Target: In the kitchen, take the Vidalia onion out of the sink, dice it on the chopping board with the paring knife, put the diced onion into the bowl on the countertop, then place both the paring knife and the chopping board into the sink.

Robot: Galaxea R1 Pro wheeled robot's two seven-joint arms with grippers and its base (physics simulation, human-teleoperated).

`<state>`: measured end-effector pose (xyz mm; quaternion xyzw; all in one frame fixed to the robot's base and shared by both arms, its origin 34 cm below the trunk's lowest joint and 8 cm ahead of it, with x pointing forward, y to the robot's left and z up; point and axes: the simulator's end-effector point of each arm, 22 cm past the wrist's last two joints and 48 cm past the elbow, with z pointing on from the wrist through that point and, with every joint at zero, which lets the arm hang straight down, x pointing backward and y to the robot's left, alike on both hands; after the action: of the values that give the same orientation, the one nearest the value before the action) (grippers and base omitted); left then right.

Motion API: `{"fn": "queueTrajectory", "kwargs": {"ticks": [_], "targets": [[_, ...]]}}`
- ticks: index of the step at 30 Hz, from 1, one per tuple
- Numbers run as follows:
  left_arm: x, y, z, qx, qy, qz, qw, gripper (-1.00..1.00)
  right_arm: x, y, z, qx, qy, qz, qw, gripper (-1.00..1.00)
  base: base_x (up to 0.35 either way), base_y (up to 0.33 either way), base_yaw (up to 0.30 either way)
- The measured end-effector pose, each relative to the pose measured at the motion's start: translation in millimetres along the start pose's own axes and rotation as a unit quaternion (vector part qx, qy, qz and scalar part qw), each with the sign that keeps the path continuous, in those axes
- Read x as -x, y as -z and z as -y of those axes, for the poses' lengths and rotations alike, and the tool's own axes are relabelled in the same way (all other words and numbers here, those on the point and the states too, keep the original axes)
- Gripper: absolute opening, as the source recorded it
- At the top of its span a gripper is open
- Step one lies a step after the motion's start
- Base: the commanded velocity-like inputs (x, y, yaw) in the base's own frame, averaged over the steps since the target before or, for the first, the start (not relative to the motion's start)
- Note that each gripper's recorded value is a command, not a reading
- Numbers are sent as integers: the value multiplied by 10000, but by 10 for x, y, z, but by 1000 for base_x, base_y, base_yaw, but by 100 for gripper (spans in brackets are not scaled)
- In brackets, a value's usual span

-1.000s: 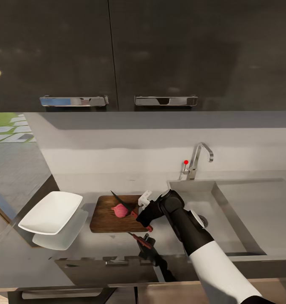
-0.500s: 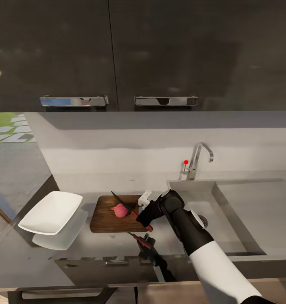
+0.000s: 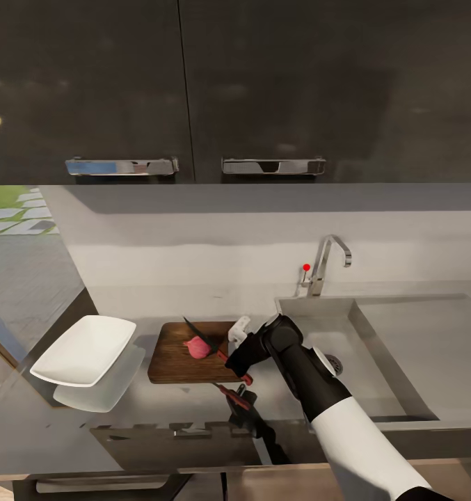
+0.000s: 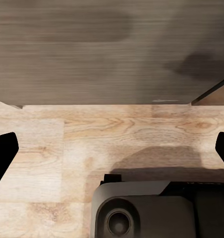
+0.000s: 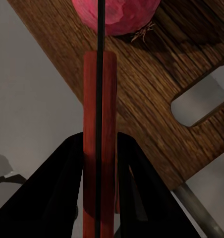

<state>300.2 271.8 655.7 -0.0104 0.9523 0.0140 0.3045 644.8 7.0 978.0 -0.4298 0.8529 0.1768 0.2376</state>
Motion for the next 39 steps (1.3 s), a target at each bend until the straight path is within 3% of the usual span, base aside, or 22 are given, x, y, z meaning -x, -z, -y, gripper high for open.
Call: {"fn": "queueTrajectory", "kwargs": {"ticks": [39], "targets": [[0,0,0,0,0,0,10000,100,1,-1,-7,16,4,4,10000,-100,0,0,0]]}}
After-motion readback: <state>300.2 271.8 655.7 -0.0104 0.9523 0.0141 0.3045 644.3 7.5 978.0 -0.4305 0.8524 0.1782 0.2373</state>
